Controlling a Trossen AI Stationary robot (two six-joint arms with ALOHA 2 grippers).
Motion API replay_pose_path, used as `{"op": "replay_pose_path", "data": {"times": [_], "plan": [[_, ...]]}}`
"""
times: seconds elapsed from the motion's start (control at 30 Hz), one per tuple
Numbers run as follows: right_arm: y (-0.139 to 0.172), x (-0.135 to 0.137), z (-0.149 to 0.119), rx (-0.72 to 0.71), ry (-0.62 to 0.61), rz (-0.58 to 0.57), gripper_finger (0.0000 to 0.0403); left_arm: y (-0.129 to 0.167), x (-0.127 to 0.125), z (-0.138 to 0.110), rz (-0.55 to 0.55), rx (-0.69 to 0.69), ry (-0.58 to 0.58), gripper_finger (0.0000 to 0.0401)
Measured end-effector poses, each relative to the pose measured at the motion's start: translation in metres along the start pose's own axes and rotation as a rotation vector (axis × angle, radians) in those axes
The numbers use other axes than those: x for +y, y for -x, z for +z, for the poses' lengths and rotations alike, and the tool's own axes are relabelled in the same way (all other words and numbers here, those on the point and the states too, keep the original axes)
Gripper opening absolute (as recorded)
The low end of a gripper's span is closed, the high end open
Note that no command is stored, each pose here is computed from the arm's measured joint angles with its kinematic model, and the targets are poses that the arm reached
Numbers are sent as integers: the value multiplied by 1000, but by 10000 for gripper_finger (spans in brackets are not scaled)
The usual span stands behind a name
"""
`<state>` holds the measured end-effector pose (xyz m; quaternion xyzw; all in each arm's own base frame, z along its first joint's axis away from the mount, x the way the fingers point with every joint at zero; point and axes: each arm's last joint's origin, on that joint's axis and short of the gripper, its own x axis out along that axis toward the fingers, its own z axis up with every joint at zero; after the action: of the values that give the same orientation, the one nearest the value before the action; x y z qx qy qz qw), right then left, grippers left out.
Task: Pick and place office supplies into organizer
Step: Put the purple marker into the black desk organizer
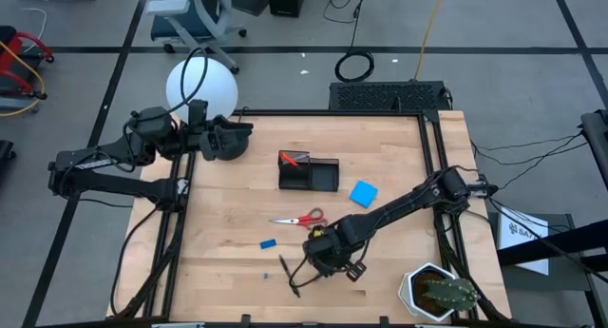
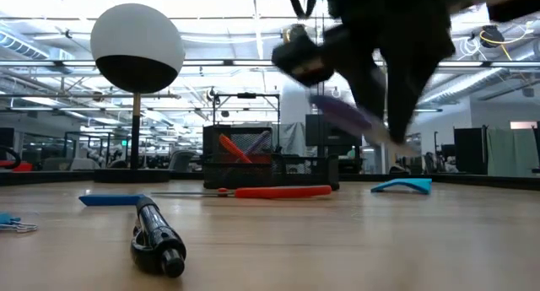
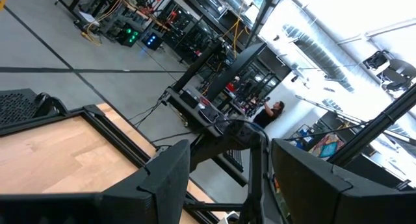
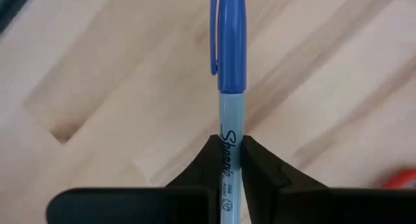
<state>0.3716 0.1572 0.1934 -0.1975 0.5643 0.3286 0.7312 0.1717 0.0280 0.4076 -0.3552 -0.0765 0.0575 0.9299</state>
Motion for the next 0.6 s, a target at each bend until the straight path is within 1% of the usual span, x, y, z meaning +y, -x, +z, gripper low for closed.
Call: {"op": "replay_pose_path", "data": {"times": [0.23, 0.37, 0.47, 0.6], "plan": [[32, -8, 3, -132, -111, -51, 25, 0, 0, 0, 0, 0, 1, 221], [50, -16, 4, -228, -212, -80, 25, 0, 0, 0, 0, 0, 1, 221], [63, -22, 7, -318, -286, -102, 25, 0, 0, 0, 0, 0, 0, 221], [82, -31, 13, -476, -363, -139, 25, 0, 0, 0, -1, -2, 16, 221]]}}
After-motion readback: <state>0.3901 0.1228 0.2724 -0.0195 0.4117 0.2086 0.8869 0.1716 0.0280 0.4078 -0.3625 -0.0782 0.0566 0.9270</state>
